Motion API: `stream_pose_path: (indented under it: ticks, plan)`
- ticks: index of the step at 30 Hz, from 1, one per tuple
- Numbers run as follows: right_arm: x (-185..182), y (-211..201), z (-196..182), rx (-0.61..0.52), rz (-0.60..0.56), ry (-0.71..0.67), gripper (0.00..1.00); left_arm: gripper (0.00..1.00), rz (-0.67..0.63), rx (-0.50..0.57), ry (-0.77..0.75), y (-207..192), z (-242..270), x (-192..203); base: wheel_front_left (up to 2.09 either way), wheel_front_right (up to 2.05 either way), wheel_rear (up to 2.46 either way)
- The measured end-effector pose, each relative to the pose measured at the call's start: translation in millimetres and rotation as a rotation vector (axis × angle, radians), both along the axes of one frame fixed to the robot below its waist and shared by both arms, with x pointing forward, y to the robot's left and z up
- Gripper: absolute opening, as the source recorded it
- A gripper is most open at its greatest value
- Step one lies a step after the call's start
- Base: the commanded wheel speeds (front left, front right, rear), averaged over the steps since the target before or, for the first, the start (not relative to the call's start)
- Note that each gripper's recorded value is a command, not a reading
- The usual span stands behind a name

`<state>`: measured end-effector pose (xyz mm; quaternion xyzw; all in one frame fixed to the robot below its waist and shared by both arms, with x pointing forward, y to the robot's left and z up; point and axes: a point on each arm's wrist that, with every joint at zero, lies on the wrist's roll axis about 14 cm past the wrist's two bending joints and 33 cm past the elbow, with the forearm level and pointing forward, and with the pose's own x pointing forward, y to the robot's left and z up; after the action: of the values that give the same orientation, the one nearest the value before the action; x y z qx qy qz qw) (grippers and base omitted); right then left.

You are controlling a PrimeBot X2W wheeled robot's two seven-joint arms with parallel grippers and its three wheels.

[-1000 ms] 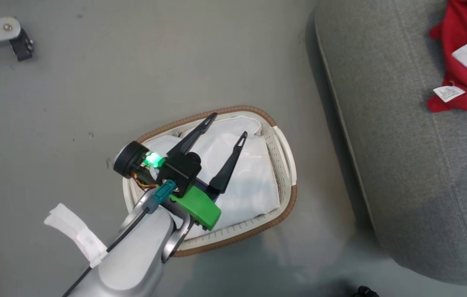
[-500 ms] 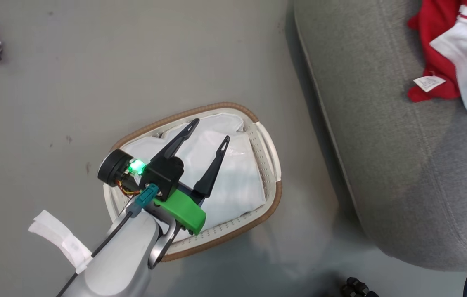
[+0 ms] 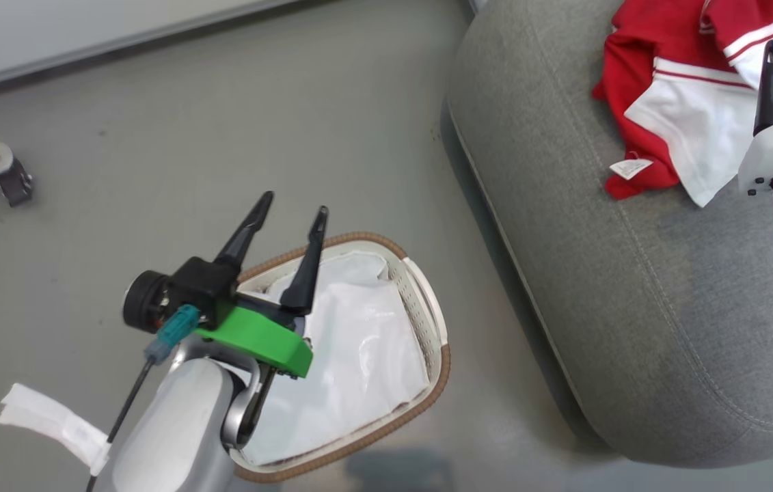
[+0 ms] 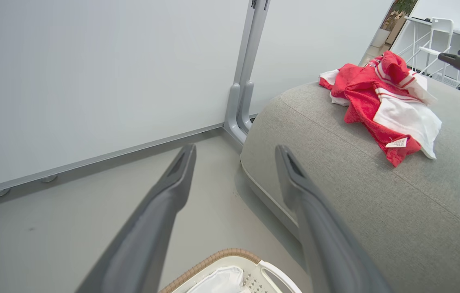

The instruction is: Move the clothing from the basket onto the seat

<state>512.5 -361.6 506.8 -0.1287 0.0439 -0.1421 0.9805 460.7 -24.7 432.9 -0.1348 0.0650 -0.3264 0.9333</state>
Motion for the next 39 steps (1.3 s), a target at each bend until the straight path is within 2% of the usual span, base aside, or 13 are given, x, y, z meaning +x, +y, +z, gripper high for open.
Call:
stream_pose_path:
  ticks: [8,20,28,39]
  plan:
    - [-2,30,47,0.03,0.082,-0.116,1.0,1.0,0.194,-0.003,-0.048,51,32,0,0.0,0.0,0.0]
    - [-4,152,54,0.217,0.328,-0.215,1.0,1.0,0.488,0.021,-0.02,151,37,-40,0.0,0.0,0.0]
    - [-39,210,39,0.311,0.443,-0.213,1.0,1.0,0.66,0.008,-0.008,203,37,-79,0.0,0.0,0.0]
    - [-96,226,14,0.384,0.474,-0.183,1.0,1.0,0.734,0.004,0.005,221,33,-125,0.0,0.0,0.0]
